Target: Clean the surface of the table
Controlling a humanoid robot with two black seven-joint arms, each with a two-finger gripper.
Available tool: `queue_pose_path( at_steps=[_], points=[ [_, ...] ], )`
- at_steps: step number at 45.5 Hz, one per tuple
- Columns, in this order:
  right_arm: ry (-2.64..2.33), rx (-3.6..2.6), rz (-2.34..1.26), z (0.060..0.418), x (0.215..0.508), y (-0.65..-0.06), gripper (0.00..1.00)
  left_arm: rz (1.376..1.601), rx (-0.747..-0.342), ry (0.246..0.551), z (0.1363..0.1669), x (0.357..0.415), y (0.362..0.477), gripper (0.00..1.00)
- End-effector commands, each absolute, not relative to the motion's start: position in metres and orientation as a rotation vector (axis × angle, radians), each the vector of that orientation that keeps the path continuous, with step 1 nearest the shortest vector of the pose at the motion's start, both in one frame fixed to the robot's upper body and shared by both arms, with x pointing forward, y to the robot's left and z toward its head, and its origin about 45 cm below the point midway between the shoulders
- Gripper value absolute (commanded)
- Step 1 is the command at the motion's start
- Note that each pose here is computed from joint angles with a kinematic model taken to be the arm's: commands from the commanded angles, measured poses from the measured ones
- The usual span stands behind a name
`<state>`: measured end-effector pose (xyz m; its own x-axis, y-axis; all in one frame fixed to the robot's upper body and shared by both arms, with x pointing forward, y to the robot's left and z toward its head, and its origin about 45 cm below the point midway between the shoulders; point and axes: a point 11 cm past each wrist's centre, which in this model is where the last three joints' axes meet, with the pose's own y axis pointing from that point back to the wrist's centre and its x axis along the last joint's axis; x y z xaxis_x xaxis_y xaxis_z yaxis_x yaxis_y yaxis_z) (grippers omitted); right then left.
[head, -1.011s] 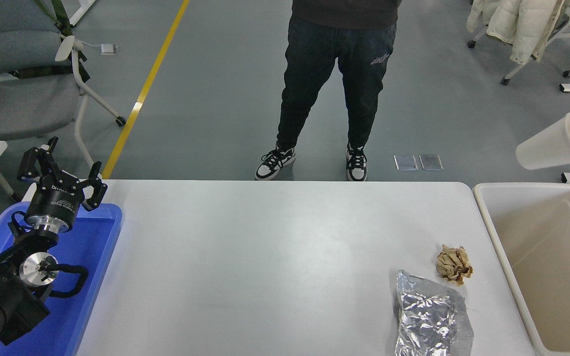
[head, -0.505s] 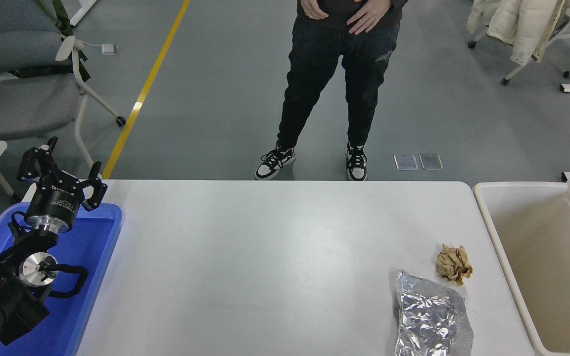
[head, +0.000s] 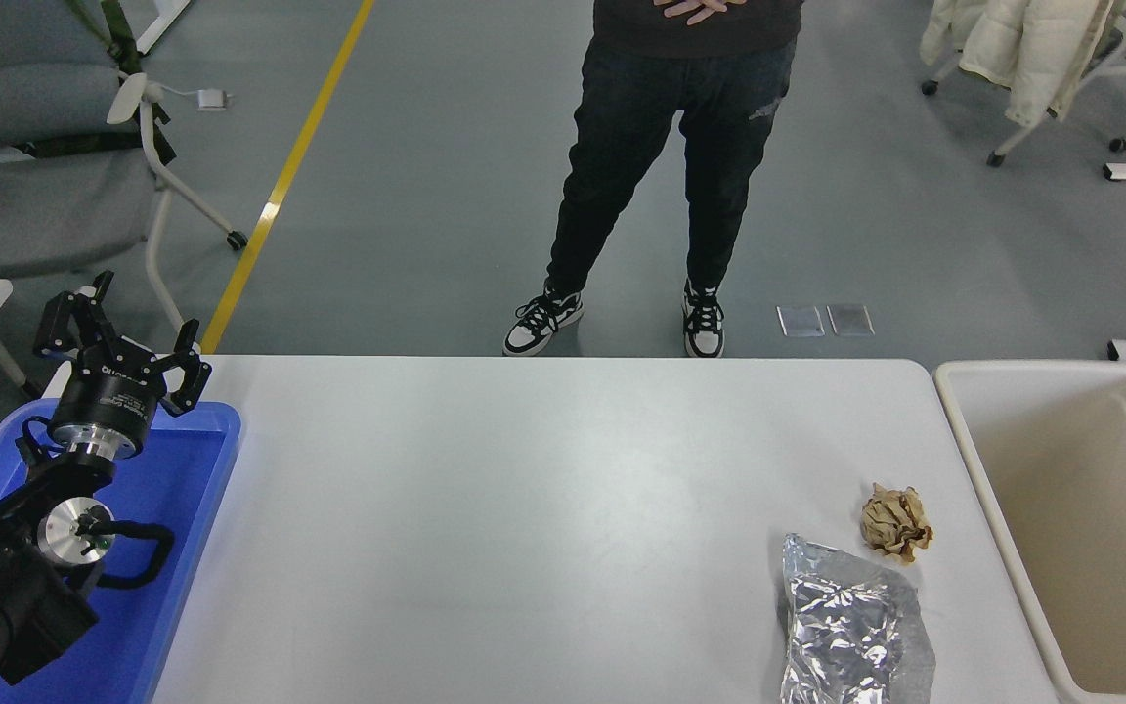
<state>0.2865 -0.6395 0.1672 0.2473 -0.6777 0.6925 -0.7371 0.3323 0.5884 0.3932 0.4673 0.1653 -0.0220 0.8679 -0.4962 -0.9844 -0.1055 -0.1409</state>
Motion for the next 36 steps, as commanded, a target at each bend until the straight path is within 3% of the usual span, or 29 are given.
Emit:
queue_pose_path(
  at_steps=[1, 16, 36],
  points=[
    [-1.467, 1.342, 0.041, 0.129, 0.285, -0.620, 0.00, 1.596, -0.540, 0.277, 0.1652, 0.3930, 0.468, 1.00],
    [-1.449, 1.253, 0.181, 0.089, 0.298, -0.578, 0.00, 1.595, -0.541, 0.277, 0.1653, 0.3932, 0.467, 1.00],
    [-1.487, 1.208, 0.193, 0.093, 0.298, -0.582, 0.00, 1.596, -0.539, 0.277, 0.1652, 0.3930, 0.467, 1.00]
  ],
)
